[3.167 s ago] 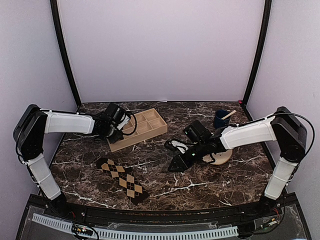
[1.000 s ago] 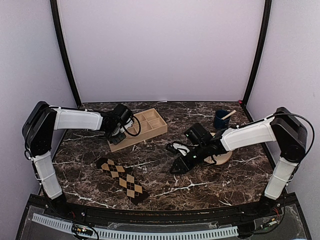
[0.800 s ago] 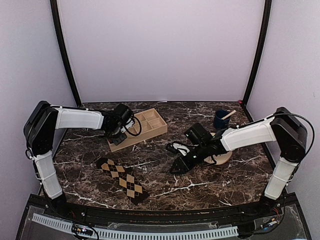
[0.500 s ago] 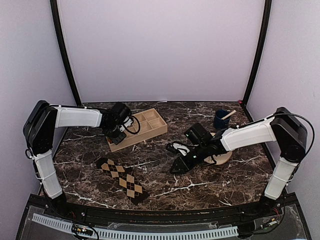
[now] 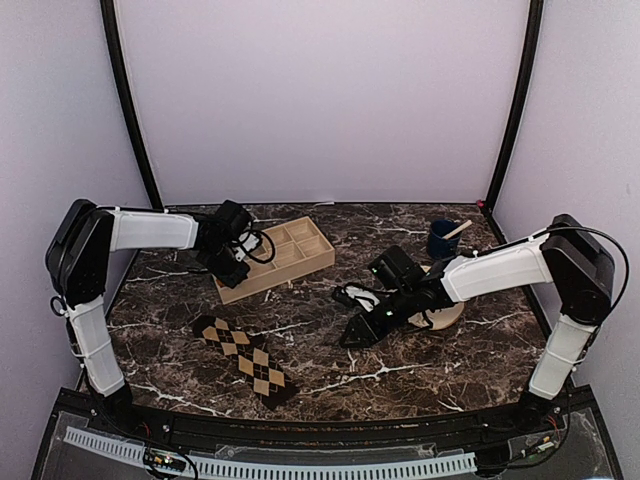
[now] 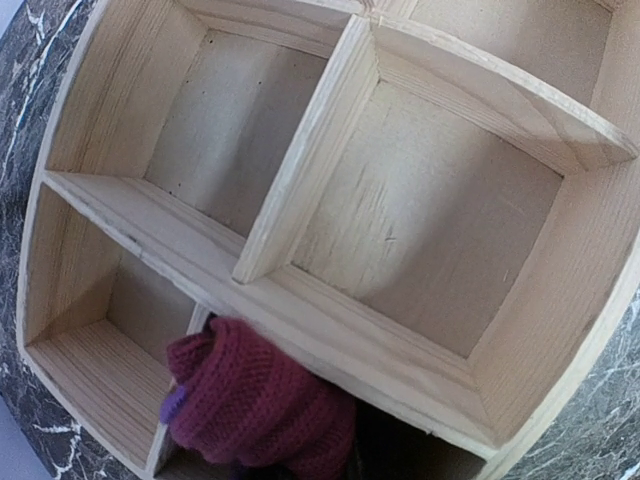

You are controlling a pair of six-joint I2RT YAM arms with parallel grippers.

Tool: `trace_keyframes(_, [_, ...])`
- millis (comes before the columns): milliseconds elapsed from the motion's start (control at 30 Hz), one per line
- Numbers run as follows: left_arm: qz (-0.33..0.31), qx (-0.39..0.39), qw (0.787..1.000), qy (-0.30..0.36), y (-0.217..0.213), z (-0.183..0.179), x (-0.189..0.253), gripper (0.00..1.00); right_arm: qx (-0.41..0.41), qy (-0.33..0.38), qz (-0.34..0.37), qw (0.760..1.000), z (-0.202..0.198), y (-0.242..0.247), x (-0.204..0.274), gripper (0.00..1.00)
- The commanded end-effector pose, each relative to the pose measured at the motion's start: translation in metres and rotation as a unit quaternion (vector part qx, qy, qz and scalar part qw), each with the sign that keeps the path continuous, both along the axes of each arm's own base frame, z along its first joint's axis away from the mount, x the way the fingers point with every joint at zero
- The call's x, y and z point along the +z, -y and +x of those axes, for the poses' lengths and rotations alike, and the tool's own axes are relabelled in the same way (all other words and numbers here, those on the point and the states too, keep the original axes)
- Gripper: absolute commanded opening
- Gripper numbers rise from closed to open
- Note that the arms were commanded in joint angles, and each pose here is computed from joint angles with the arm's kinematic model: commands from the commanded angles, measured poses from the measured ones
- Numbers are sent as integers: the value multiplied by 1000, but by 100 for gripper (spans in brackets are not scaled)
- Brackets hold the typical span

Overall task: Roll the socks
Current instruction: Place the sock in the storage box.

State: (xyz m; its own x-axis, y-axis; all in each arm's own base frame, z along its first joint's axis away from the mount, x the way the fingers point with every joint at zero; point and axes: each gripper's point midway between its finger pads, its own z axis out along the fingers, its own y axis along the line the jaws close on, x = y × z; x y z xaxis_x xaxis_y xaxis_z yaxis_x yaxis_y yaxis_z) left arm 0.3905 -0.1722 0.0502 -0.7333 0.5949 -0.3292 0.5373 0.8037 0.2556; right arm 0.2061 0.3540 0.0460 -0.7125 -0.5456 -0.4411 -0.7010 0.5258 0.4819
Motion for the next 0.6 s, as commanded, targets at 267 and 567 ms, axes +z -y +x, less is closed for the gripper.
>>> trace_keyframes(267, [-49, 24, 994, -96, -7, -22, -31, 0, -8, 11, 12, 1000, 6, -2, 13, 42])
trace_keyframes(567, [-77, 57, 987, -127, -17, -24, -37, 8, -8, 10, 7, 1000, 7, -3, 11, 42])
